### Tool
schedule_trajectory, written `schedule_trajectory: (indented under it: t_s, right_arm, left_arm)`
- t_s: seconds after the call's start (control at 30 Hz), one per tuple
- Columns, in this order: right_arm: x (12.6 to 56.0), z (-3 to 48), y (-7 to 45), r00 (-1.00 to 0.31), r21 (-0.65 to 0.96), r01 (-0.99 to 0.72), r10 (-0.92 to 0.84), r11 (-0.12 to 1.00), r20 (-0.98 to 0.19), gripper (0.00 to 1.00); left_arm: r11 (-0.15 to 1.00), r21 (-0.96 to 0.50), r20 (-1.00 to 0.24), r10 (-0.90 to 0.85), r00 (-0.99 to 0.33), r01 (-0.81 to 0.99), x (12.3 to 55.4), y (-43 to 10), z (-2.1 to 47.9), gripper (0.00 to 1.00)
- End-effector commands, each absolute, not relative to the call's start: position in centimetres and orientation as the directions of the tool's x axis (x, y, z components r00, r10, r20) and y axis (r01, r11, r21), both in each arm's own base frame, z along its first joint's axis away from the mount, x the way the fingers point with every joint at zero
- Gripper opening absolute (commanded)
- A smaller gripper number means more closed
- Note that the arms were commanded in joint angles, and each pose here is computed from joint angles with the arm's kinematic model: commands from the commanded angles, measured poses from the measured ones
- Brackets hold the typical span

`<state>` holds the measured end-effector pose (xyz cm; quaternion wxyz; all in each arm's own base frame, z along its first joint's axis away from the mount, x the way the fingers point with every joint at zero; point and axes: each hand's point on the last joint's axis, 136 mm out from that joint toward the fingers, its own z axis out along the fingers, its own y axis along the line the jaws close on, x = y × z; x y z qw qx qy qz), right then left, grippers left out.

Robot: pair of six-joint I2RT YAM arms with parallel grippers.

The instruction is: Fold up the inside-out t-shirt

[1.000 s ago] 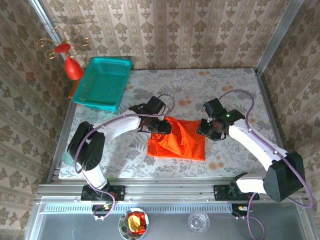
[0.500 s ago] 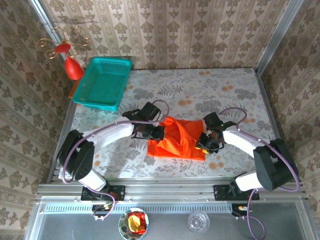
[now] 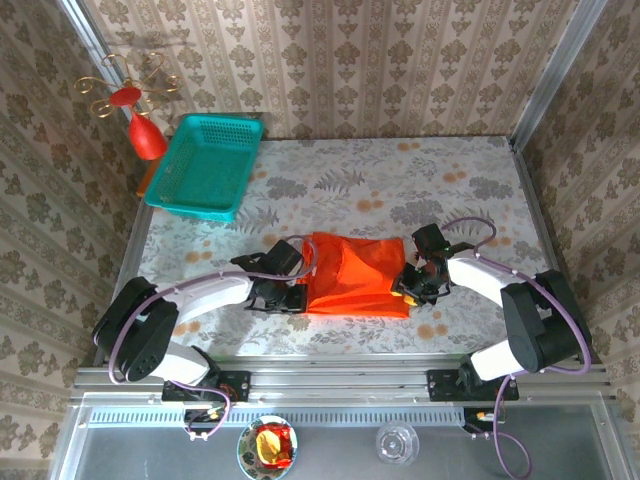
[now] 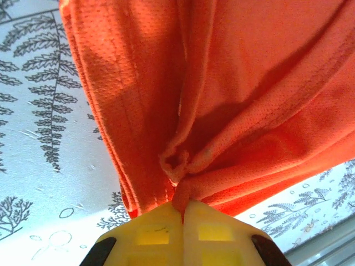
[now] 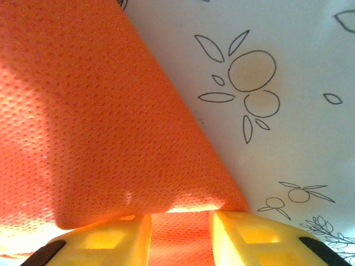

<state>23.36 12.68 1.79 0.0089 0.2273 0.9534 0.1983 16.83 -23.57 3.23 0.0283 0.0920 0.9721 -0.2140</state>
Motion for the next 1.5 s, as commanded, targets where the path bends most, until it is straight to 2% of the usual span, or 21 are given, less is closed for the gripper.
schedule_trajectory:
  t_s: [0.0,0.2,0.4,0.63,0.83,0.93,1.1,1.47]
  right_arm:
    - [22.9,1.5,11.7,-0.893,0.347,0.438,0.446,0.83,0.059,0.35]
    - [23.8,4.8,12.5,-0.902,0.419,0.399,0.431,0.815,0.02,0.36]
    - [24.9,7.5,12.7,-0.918,0.439,0.343,0.396,0.83,-0.031,0.36]
    - [28.0,8.0,12.0,-0.939,0.348,0.284,0.332,0.893,-0.086,0.35]
    - [31.1,7.1,12.7,-0.944,0.353,0.276,0.32,0.894,-0.074,0.34]
    - [32.1,7.0,13.0,-0.944,0.355,0.275,0.32,0.894,-0.075,0.3]
    - [32.9,6.7,12.1,-0.941,0.302,0.287,0.327,0.909,-0.088,0.3]
    - [34.0,6.9,9.5,-0.934,0.183,0.293,0.322,0.938,-0.153,0.29]
  left_arm:
    - [0.907,-0.396,-0.067,0.13,-0.989,0.146,16.7,-23.1,2.4,0.01]
    - [0.909,-0.384,-0.141,0.117,-0.983,0.163,18.4,-22.7,5.2,0.16]
    - [0.89,-0.434,-0.238,0.036,-0.971,0.139,23.5,-21.9,8.8,0.28]
    - [0.877,-0.44,-0.28,0.071,-0.957,0.194,30.4,-23.2,10.5,0.32]
    - [0.882,-0.422,-0.235,0.119,-0.965,0.211,34.0,-24.0,8.3,0.35]
    - [0.872,-0.442,-0.214,0.128,-0.968,0.213,34.9,-24.6,7.4,0.35]
    - [0.846,-0.486,-0.203,0.136,-0.97,0.22,35.8,-26.0,6.8,0.34]
    - [0.838,-0.493,-0.255,0.12,-0.96,0.236,36.1,-25.8,9.4,0.34]
